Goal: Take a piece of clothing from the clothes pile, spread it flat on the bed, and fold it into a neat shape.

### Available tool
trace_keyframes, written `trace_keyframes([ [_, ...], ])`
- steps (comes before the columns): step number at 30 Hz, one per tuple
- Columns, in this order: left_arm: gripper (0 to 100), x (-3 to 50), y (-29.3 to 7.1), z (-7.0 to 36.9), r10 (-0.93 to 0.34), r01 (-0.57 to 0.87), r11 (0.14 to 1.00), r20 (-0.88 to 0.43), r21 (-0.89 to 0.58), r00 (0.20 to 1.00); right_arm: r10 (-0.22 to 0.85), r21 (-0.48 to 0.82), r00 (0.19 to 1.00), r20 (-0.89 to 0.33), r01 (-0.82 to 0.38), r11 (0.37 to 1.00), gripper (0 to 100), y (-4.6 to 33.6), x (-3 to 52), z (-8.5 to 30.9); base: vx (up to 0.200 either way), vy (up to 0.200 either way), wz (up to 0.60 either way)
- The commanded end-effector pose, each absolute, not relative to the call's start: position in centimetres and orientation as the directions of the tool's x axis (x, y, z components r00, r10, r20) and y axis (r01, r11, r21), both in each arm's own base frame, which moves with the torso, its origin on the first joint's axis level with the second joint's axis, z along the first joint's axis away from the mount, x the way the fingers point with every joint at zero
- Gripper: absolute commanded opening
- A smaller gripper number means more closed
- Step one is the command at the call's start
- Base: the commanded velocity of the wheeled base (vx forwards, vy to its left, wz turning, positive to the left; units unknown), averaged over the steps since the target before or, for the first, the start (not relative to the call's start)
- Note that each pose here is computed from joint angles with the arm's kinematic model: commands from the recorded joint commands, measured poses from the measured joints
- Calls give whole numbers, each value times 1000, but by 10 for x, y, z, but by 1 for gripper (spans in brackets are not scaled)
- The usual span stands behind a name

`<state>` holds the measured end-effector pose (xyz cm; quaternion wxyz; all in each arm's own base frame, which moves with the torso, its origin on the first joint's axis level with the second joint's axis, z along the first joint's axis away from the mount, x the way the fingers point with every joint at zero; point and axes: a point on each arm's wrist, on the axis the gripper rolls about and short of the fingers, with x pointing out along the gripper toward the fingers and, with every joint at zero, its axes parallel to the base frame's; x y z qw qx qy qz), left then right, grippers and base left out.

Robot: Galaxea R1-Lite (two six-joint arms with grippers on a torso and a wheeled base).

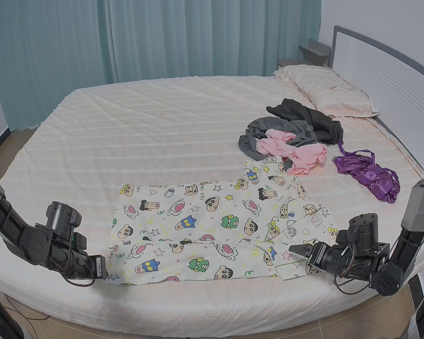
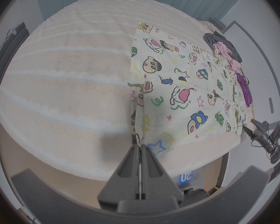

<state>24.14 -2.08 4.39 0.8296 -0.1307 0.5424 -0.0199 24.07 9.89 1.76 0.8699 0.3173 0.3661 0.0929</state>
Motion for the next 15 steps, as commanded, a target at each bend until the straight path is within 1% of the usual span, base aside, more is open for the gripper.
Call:
trace_keyframes([
  [1,0,235,-20,45,-166,-103,969,-898,-226,407,393,617,711,-583,72,784,100,99,240,16,0,0,0],
  [11,0,225,-20,38,-162,-104,971,-914,-215,372,394,619,713,-580,72,782,100,99,241,16,0,0,0],
  [12,100,225,-19,38,-162,-106,971,-914,-215,371,393,618,712,-582,73,783,100,99,241,16,0,0,0],
  [15,100,226,-19,38,-162,-105,971,-914,-215,373,393,618,712,-582,73,783,100,99,241,16,0,0,0],
])
